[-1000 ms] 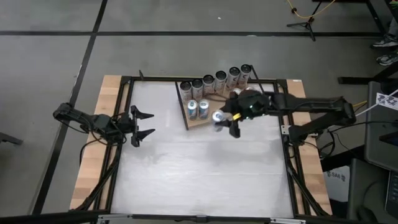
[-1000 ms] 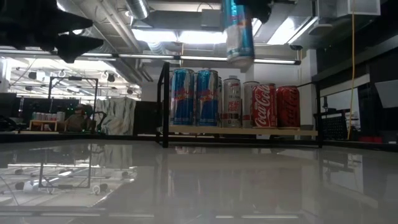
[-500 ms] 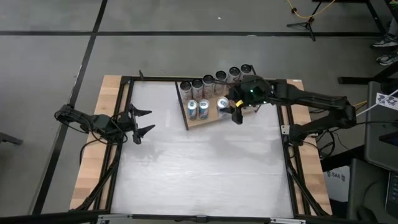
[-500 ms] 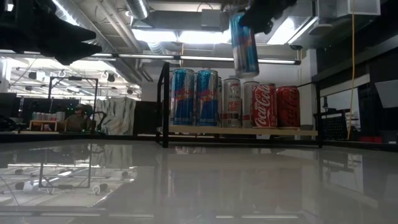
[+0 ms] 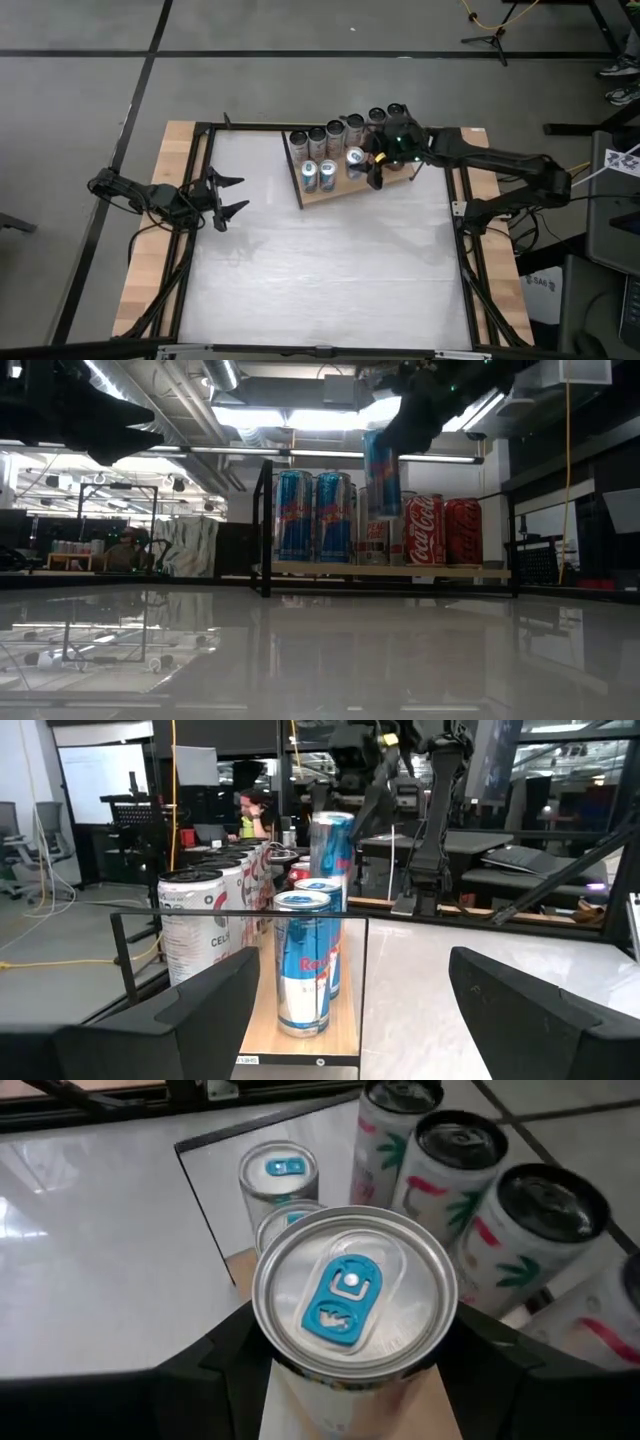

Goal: Place canned beverage on shelf
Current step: Put the blue soda can on the shelf aligned with the other blue soda cans

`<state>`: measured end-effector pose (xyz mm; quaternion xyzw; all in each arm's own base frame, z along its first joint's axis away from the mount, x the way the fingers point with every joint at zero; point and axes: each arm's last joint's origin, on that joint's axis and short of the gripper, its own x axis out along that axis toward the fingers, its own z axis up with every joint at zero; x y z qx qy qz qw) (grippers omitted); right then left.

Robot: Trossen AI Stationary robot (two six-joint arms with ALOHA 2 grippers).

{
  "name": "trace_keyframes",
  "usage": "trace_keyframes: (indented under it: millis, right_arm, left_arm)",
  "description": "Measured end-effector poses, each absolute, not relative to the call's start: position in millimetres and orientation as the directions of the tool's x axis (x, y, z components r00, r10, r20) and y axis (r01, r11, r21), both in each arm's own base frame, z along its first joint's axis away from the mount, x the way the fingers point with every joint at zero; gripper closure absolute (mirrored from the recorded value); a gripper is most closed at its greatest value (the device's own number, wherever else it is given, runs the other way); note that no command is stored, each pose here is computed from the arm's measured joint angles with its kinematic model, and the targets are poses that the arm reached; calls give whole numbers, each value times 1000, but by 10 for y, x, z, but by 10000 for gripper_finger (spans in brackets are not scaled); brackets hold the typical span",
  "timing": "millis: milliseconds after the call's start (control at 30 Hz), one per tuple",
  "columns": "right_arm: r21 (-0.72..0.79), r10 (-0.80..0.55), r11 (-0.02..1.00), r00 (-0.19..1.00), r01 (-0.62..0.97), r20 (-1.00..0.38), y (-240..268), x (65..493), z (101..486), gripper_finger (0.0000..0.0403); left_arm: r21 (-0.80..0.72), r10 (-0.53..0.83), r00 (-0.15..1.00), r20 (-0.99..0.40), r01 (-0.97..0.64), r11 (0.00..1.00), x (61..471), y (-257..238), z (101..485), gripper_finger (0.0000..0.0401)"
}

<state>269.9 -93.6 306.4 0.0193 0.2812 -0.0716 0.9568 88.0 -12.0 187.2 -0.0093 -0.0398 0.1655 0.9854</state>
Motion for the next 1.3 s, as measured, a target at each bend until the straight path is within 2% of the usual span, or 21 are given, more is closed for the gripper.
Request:
trace_keyframes:
  millis: [233, 500, 833, 1033, 1300]
  right_arm:
    - [-19, -132, 990, 881, 139, -453, -934, 2724, 2778, 180]
    - [-28, -162, 985, 862, 170, -480, -927, 2670, 2519, 180]
    - [-35, -172, 984, 889, 174, -424, -928, 2673, 2435, 180]
    - [2, -156, 984, 870, 177, -469, -948, 2747, 2260, 180]
    - [3, -157, 984, 872, 179, -463, -959, 2775, 2239, 180]
  left_arm:
    - [-59, 334, 940, 75, -330, 942, 880, -118, 1872, 79]
    - [-63, 394, 917, 71, -390, 919, 873, -100, 1872, 79]
    - [-64, 392, 917, 71, -388, 919, 873, -101, 1872, 79]
    - [-66, 391, 918, 72, -387, 920, 873, -101, 1874, 79]
    - [-80, 390, 918, 70, -384, 920, 873, -102, 1872, 79]
